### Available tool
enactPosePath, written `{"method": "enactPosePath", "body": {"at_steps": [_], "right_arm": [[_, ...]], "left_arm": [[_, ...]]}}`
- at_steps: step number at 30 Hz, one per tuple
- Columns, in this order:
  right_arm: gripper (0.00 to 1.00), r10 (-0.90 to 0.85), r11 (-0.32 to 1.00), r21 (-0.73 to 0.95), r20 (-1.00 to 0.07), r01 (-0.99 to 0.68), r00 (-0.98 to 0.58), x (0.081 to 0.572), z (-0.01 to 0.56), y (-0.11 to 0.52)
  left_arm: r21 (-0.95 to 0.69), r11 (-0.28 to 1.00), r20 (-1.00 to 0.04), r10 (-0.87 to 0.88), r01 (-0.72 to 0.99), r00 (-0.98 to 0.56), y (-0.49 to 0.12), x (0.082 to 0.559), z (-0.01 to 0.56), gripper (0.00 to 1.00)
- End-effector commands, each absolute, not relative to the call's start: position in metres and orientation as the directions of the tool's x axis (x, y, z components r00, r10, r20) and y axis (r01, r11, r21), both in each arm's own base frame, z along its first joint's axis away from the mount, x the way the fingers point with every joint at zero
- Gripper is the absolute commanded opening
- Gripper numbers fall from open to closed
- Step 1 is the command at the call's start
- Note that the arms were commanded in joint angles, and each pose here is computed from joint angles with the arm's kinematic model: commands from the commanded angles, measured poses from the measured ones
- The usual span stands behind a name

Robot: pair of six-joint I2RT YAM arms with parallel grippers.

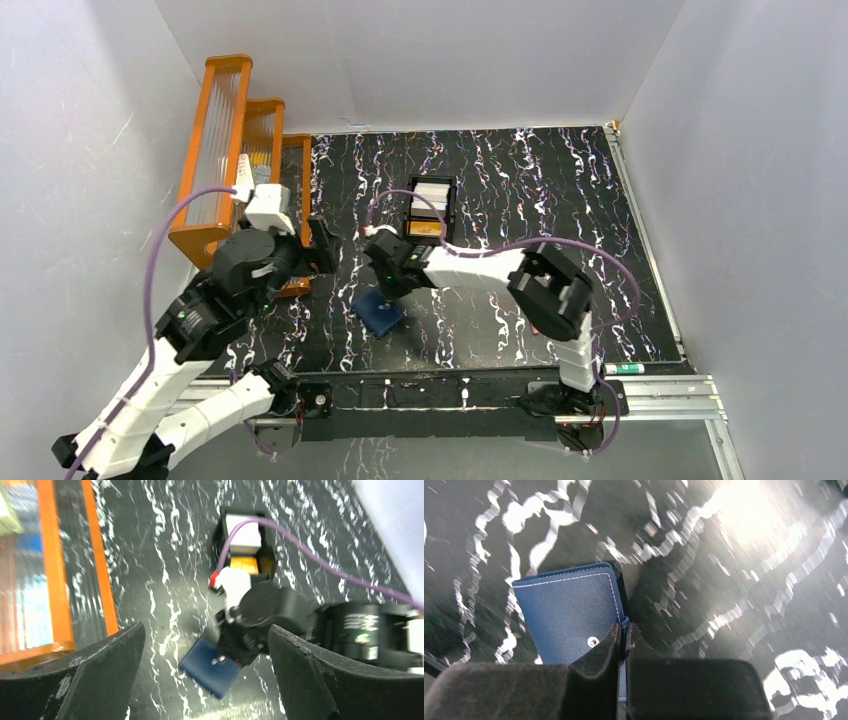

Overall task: Put the credit cards into the card holder
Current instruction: Move the card holder to the center of the board, then open the card holder at the center of the board.

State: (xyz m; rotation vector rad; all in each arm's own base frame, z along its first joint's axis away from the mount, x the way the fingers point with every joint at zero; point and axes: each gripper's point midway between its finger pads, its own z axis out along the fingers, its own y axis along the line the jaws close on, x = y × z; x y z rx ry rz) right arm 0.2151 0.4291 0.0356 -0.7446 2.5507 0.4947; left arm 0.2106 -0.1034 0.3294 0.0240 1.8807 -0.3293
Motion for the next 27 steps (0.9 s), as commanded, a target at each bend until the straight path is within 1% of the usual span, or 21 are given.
{"method": "enactPosePath", "body": {"at_steps": [1, 3, 6, 8, 11, 13, 16, 21, 27], "right_arm": [[0.05, -0.275, 0.887, 0.227, -0.438, -0.401, -0.856, 0.213, 0.04, 0.364], [0.05, -0.206, 0.886, 0.306, -0.41, -0.347, -0.888, 0.205, 0.04, 0.346], [0.05, -0.113, 0.862, 0.413, -0.411, -0.295, -0.904, 0.202, 0.059, 0.332], [0.05, -0.057, 0.842, 0.475, -0.394, -0.256, -0.917, 0.201, 0.068, 0.325], [0.05, 0.001, 0.794, 0.567, -0.36, -0.218, -0.933, 0.194, 0.084, 0.325], [0.05, 0.032, 0.756, 0.619, -0.363, -0.215, -0.931, 0.191, 0.099, 0.329], [0.05, 0.119, 0.703, 0.691, -0.345, -0.166, -0.931, 0.19, 0.121, 0.331], [0.06, 0.204, 0.636, 0.762, -0.315, -0.119, -0.927, 0.187, 0.134, 0.33], [0.06, 0.24, 0.642, 0.761, -0.308, -0.088, -0.921, 0.19, 0.126, 0.32]], "left_arm": [[-0.267, 0.94, -0.878, -0.146, 0.212, -0.457, -0.134, 0.216, 0.286, 0.9], [-0.283, 0.931, -0.853, -0.134, 0.231, -0.504, -0.147, 0.217, 0.269, 0.87], [-0.302, 0.919, -0.82, -0.115, 0.253, -0.561, -0.163, 0.219, 0.249, 0.84], [-0.307, 0.915, -0.802, -0.1, 0.262, -0.589, -0.171, 0.22, 0.238, 0.82], [-0.311, 0.911, -0.779, -0.082, 0.27, -0.621, -0.178, 0.22, 0.223, 0.8], [-0.317, 0.908, -0.761, -0.072, 0.273, -0.645, -0.184, 0.22, 0.213, 0.79], [-0.336, 0.902, -0.722, -0.063, 0.27, -0.689, -0.192, 0.218, 0.193, 0.76], [-0.399, 0.876, -0.659, -0.069, 0.27, -0.749, -0.206, 0.209, 0.172, 0.74], [-0.465, 0.842, -0.588, -0.062, 0.274, -0.806, -0.223, 0.2, 0.152, 0.73]]}}
